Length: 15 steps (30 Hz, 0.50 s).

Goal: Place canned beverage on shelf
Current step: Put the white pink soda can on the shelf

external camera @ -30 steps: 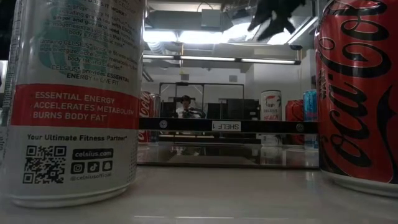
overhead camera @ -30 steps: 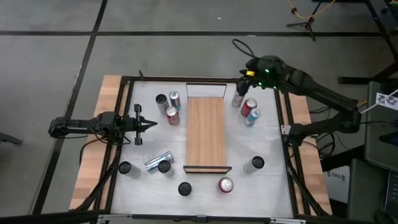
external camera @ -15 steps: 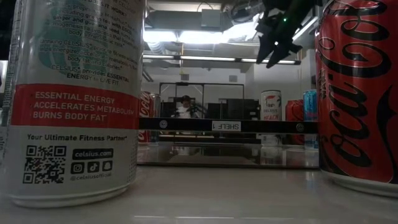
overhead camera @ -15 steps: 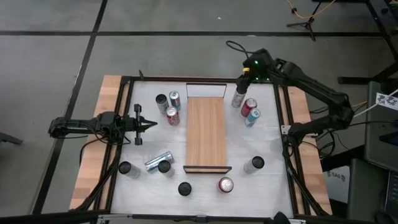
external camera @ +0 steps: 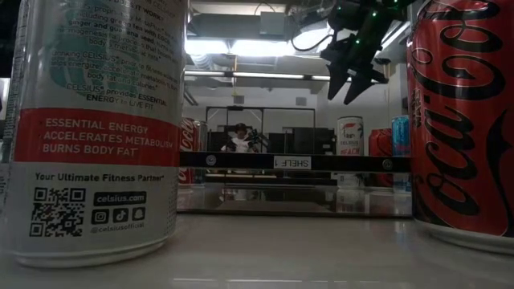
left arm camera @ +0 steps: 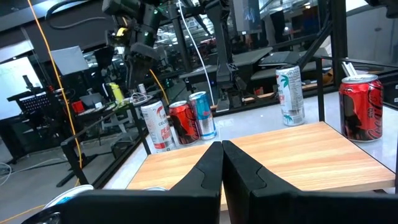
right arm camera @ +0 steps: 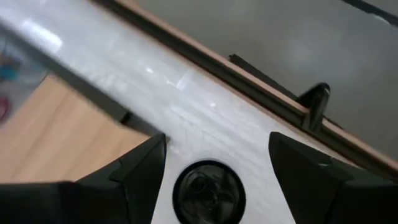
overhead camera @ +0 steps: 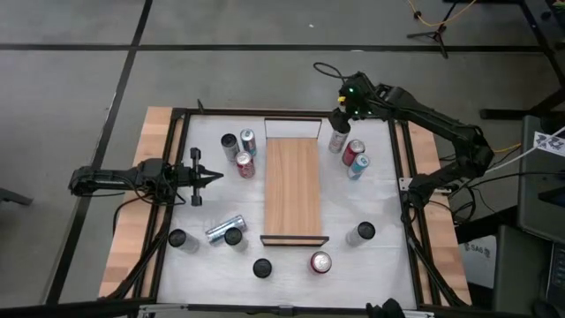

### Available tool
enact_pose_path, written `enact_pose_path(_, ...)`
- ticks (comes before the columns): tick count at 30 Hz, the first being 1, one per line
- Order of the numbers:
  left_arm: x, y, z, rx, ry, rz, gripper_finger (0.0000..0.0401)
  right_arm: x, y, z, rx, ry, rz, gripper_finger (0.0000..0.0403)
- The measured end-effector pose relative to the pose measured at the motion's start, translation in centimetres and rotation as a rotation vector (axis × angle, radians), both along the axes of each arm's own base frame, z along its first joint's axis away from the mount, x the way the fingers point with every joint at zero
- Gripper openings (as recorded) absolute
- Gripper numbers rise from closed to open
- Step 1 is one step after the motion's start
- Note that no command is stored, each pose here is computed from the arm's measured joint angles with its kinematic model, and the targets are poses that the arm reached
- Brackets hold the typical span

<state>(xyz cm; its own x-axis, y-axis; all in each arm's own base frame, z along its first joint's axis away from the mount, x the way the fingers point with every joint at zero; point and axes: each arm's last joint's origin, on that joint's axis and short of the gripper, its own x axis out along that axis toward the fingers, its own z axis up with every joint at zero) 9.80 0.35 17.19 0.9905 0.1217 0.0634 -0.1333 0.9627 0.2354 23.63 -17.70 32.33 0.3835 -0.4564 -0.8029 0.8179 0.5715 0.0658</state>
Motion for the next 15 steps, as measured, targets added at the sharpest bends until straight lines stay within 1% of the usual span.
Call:
enact_pose_path(9, 0.00, 0.00, 0.00, 0.000, 0.000, 0.000, 0.0000, -0.04, -0.01, -0.01, 0.078, -0.100, -0.205, 0.0273)
enact_pose_path(15, 0.00, 0.00, 0.00, 0.000, 0.000, 0.000, 0.0000, -0.70, 0.46, -0.51, 0.165, -0.066, -0.312, 0.0273)
